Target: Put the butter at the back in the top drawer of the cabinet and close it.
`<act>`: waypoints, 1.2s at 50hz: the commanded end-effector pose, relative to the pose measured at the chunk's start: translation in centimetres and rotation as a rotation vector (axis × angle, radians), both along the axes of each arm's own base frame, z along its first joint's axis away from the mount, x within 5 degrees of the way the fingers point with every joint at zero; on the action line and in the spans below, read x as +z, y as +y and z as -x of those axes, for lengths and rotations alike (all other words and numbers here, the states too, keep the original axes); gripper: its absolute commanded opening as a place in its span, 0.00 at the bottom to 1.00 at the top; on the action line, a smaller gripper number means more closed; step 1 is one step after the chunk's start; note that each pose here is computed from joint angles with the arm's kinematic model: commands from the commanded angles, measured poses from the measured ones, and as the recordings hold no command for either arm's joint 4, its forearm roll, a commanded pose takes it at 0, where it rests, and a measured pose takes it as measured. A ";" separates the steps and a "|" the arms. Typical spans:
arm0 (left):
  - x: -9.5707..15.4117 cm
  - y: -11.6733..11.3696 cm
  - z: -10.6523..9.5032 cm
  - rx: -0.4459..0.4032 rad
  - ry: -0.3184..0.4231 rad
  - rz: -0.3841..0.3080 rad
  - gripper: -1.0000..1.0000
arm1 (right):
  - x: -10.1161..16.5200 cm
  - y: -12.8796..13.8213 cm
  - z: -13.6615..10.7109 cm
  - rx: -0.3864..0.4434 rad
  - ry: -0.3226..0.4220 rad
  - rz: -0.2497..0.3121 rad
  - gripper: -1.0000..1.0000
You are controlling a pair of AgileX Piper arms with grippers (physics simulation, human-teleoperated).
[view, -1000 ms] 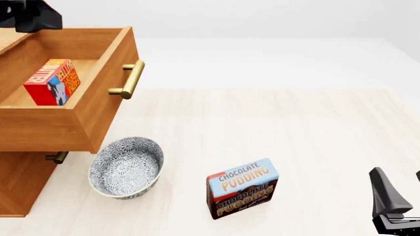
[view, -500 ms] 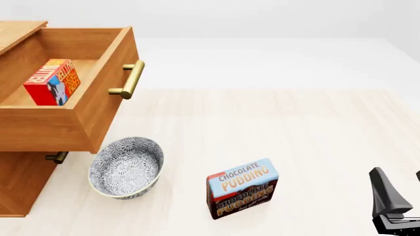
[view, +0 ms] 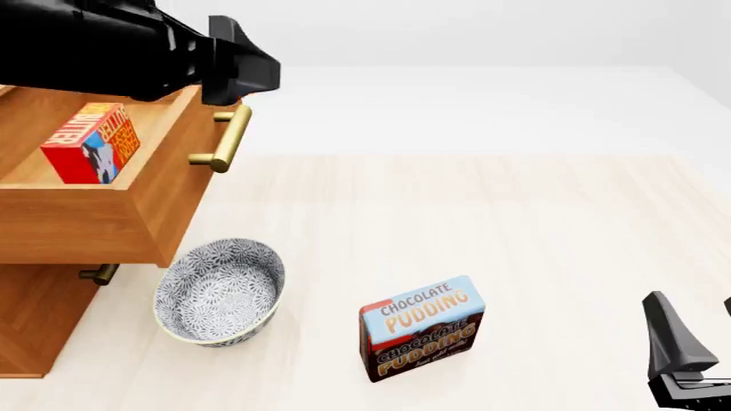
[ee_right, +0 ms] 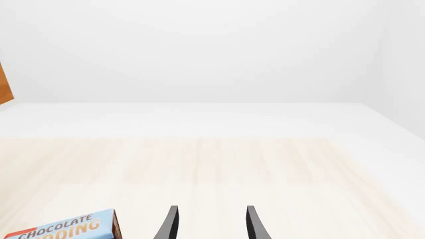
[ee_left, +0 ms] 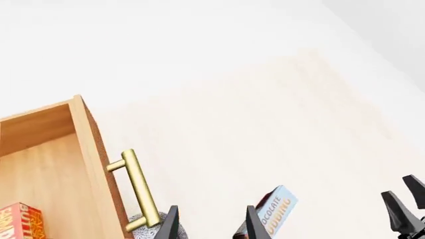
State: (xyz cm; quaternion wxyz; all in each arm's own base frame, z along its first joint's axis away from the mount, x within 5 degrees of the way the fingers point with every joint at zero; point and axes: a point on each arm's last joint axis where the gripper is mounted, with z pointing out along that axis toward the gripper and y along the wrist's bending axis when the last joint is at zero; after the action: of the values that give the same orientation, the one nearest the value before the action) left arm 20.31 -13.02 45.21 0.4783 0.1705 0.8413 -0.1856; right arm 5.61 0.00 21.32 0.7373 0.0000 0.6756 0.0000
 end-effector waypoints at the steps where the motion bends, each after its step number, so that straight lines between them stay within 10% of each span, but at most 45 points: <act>1: -3.8 -1.8 -1.2 -0.023 0.087 -0.037 1.00 | 0.0 0.0 0.0 0.000 0.000 0.000 1.00; 25: -7.6 -4.1 -2.5 -0.047 0.176 -0.071 1.00 | 0.0 0.0 0.0 0.000 0.000 0.000 1.00; 60: -11.4 -1.2 -6.1 0.100 0.238 -0.100 1.00 | 0.0 0.0 0.0 0.000 0.000 0.000 1.00</act>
State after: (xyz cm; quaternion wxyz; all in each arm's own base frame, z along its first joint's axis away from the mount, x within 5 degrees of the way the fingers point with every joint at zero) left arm 25.28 -15.49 34.86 0.3792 0.1497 0.8993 -0.1584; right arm 5.61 0.00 21.32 0.7373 0.0000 0.6756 0.0000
